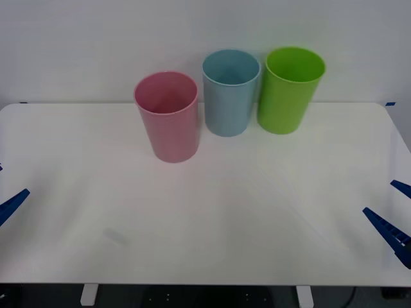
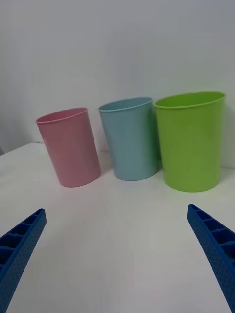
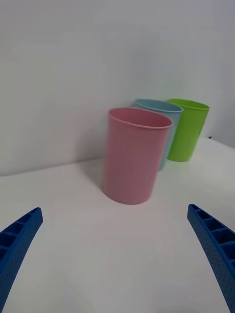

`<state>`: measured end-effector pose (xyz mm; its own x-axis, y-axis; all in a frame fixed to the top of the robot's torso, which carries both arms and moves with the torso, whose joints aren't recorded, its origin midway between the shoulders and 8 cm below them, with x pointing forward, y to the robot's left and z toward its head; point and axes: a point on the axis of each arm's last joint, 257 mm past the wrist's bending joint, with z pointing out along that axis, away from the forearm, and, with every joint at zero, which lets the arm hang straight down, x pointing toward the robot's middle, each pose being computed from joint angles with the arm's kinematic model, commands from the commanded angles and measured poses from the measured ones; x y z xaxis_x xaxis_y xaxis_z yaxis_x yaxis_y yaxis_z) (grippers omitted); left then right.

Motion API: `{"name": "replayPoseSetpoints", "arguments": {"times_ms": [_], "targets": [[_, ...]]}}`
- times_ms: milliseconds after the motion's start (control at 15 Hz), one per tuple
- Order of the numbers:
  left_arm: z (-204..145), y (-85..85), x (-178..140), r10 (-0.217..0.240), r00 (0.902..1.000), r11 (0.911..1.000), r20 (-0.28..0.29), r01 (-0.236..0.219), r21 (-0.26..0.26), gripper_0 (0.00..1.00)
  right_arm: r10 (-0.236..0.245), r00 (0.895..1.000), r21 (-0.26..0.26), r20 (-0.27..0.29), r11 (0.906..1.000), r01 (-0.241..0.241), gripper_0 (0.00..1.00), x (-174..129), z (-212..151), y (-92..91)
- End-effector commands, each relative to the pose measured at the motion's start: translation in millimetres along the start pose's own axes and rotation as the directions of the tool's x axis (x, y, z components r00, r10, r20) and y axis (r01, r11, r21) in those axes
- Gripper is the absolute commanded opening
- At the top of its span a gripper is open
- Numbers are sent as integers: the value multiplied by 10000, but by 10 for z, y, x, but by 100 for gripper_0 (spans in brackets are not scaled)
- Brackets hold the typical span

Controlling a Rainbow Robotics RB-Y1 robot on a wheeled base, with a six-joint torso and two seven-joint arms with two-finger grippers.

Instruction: Grasp the object on the table and drop it into the matching bin: aluminum can to the light blue bin, PET bottle to the pink bin.

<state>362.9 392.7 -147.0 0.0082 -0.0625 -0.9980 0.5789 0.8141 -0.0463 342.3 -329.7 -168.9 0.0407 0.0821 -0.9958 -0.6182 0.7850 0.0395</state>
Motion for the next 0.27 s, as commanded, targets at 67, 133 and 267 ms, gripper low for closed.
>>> {"name": "replayPoseSetpoints", "arguments": {"times_ms": [67, 133, 267], "targets": [[-50, -4, 46, -166, 9998, 9998, -88, 166, -75, 100, 0, 10000, 0, 0, 10000, 0, 100, 0, 0, 0], [-50, -4, 46, -166, 9998, 9998, -88, 166, -75, 100, 0, 10000, 0, 0, 10000, 0, 100, 0, 0, 0], [-50, -4, 46, -166, 9998, 9998, -88, 166, -75, 100, 0, 10000, 0, 0, 10000, 0, 100, 0, 0, 0]]}}
